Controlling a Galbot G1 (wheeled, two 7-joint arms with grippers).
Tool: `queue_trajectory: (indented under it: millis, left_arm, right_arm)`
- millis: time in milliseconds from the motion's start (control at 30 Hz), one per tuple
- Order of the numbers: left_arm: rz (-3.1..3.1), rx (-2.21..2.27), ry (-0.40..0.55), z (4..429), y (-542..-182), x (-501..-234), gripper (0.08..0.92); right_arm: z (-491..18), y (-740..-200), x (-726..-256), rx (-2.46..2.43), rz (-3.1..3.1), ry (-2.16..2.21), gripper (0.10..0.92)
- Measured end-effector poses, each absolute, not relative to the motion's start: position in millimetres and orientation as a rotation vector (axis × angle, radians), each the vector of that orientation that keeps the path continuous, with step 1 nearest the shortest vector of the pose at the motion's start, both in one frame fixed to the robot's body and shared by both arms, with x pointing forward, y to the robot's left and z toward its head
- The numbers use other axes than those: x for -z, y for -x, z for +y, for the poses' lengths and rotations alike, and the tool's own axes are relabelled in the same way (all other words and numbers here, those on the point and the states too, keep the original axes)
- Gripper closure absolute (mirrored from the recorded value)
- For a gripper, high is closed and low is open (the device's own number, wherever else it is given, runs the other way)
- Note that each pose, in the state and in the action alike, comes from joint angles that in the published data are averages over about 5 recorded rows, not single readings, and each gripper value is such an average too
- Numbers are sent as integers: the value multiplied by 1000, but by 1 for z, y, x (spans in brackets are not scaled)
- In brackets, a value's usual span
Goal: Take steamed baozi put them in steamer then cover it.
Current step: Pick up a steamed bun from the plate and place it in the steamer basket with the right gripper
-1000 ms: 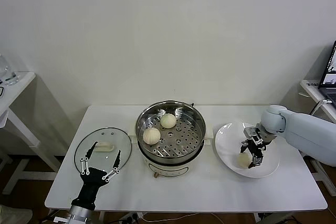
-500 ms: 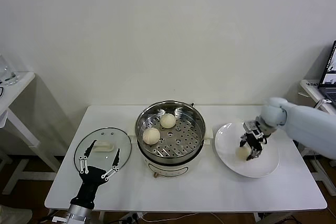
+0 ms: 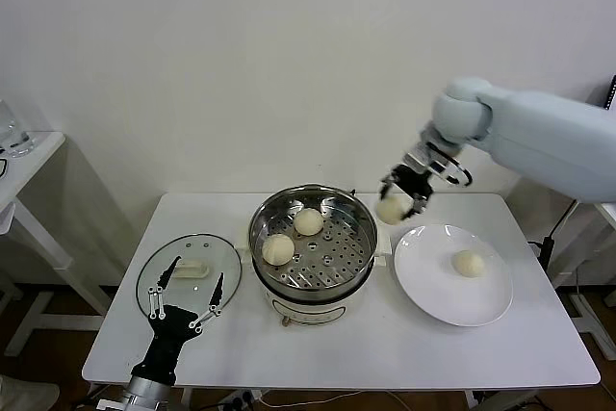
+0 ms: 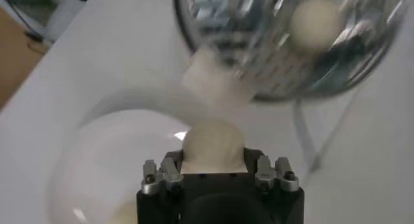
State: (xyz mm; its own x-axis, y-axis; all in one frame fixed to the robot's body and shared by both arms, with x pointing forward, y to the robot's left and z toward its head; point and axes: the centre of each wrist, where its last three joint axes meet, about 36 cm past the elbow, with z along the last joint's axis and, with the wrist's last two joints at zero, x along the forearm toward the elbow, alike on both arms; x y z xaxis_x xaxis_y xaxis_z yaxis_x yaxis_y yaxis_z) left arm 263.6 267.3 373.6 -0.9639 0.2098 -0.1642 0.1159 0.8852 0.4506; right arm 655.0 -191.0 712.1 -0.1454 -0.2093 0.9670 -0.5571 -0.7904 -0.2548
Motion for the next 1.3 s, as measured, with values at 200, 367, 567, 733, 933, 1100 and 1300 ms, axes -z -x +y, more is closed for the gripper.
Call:
queue_trajectory:
  millis: [200, 367, 567, 733, 933, 1100, 1300]
  left_arm:
    - [2837, -663, -252, 268, -264, -374, 177]
    - [2834, -659, -249, 268, -265, -374, 177]
    - [2833, -655, -237, 268, -265, -375, 177]
    - [2833, -652, -229, 269, -264, -375, 177]
    - [2827, -653, -219, 270, -265, -377, 177]
    - [2827, -654, -218, 271, -265, -376, 177]
    - [2823, -654, -210, 272, -265, -376, 177]
  right_arm:
    - [-126, -633, -713, -2201, -602, -2031, 369]
    - [-86, -615, -697, -2307, -364, -2131, 369]
    - [-57, -600, -673, -2373, -140, -2206, 369]
    - [-41, -593, -654, -2399, -9, -2246, 369]
    - [-32, -587, -634, -2400, 96, -2275, 369]
    - [-25, -584, -622, -2395, 156, -2286, 360]
    - [-18, -581, -610, -2397, 203, -2290, 289]
